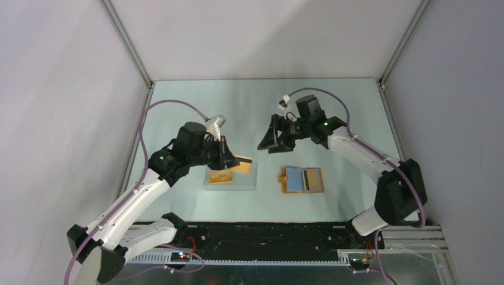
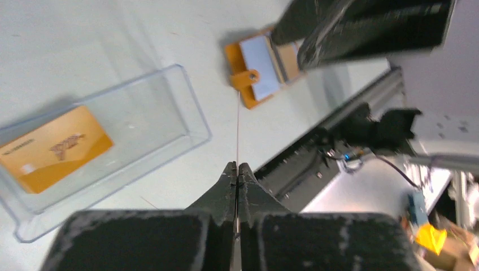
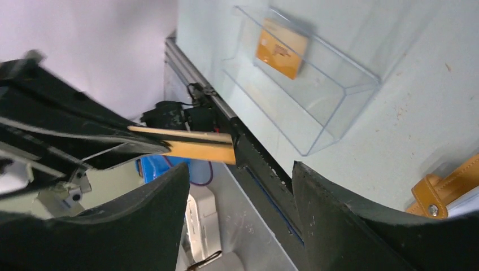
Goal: Put the credit cards into the card holder
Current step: Pick up the credit card from the storage box, then insert the credit card into the card holder.
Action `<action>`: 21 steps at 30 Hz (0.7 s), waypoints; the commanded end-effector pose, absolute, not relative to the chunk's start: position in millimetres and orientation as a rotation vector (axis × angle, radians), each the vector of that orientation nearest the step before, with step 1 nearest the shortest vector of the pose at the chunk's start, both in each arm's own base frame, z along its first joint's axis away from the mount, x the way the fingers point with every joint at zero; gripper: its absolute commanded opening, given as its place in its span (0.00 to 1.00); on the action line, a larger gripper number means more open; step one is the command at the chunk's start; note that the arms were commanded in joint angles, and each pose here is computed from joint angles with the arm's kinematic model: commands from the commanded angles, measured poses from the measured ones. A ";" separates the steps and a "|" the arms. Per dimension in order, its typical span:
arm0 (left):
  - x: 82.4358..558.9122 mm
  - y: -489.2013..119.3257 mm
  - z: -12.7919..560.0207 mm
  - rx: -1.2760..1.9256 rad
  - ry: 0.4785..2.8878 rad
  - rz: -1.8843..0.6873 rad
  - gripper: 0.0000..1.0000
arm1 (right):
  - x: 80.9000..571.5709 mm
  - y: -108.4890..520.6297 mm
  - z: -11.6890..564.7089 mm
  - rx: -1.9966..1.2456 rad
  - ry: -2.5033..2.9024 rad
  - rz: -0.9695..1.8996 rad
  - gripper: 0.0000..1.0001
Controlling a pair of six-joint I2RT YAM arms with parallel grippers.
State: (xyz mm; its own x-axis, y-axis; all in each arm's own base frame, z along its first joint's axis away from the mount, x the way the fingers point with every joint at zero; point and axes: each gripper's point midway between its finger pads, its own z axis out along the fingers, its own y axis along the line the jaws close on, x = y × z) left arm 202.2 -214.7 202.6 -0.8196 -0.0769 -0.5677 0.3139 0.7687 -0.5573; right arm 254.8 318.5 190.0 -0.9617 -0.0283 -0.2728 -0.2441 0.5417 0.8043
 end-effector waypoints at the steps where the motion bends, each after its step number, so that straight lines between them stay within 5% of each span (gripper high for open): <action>1: 149.8 -227.8 216.0 0.462 2.406 -1.126 0.00 | 233.5 304.4 244.3 -0.515 2.349 1.519 0.70; 9: 86.9 -247.0 236.3 0.776 2.331 -1.422 0.00 | 149.6 301.2 249.6 -0.997 2.256 1.733 0.56; 21: 54.6 -257.1 258.8 0.963 2.249 -1.553 0.00 | 51.7 321.5 268.5 -1.368 2.134 2.034 0.37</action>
